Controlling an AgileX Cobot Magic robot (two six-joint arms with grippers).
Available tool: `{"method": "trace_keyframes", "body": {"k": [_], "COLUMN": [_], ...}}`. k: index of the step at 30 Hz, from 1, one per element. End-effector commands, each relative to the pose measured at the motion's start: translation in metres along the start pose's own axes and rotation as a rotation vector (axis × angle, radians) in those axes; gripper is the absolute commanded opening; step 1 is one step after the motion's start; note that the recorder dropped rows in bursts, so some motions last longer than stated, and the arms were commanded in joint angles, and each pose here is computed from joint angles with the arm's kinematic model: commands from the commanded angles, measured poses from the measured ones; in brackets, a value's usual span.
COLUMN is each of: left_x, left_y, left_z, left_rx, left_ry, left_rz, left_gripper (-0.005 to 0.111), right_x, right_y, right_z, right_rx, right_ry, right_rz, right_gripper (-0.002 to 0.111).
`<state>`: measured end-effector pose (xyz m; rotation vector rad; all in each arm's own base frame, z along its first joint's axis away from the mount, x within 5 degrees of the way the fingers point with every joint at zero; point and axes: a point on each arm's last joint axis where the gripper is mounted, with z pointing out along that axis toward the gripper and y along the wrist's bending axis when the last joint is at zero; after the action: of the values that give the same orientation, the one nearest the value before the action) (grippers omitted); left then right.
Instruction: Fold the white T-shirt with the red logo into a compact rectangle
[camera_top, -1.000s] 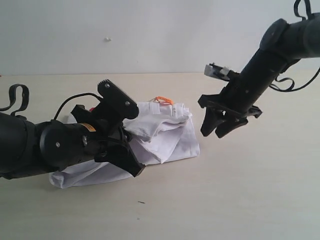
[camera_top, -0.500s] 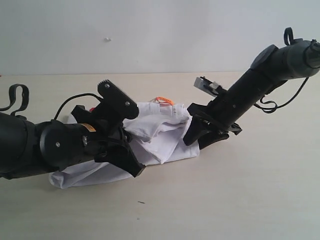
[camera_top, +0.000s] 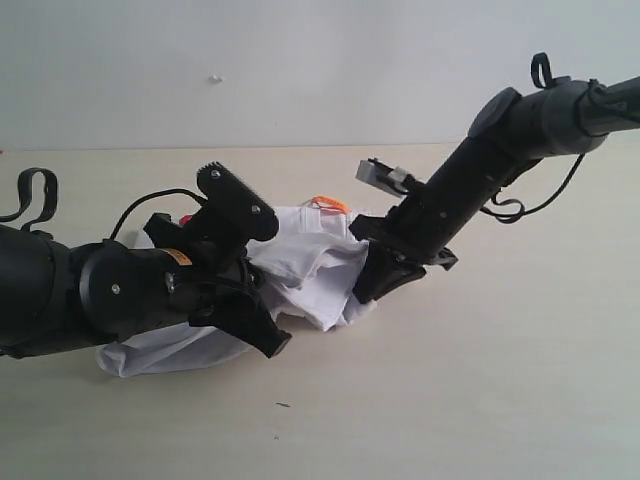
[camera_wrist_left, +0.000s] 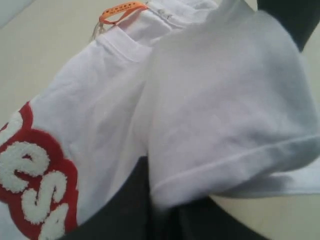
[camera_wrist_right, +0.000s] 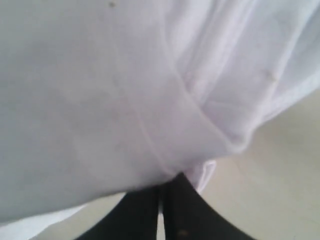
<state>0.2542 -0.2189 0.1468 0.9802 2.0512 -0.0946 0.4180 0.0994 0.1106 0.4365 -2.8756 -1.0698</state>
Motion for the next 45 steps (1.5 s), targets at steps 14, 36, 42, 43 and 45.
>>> {"method": "trace_keyframes", "body": {"k": [14, 36, 42, 43, 45], "left_x": [-0.002, 0.01, 0.002, 0.0, 0.0], "left_y": [0.001, -0.029, -0.033, -0.035, -0.046], "left_z": [-0.002, 0.001, 0.0, -0.004, -0.014], "left_rx": [-0.003, 0.151, 0.183, 0.223, 0.317], "left_ry": [-0.01, 0.099, 0.092, 0.105, 0.138], "left_rz": [-0.008, 0.037, 0.044, 0.079, 0.18], "left_gripper": [0.0, 0.0, 0.063, 0.067, 0.064], "right_x": [-0.01, -0.006, -0.006, -0.006, -0.006], "right_y": [0.052, 0.031, 0.032, 0.032, 0.032], "right_z": [-0.06, -0.074, -0.074, -0.074, -0.074], "right_rx": [0.003, 0.298, 0.296, 0.296, 0.296], "right_ry": [-0.13, -0.041, -0.042, -0.042, -0.042], "right_rz": [-0.148, -0.02, -0.02, -0.02, -0.02], "right_gripper": [0.0, 0.041, 0.041, 0.041, 0.041]}}
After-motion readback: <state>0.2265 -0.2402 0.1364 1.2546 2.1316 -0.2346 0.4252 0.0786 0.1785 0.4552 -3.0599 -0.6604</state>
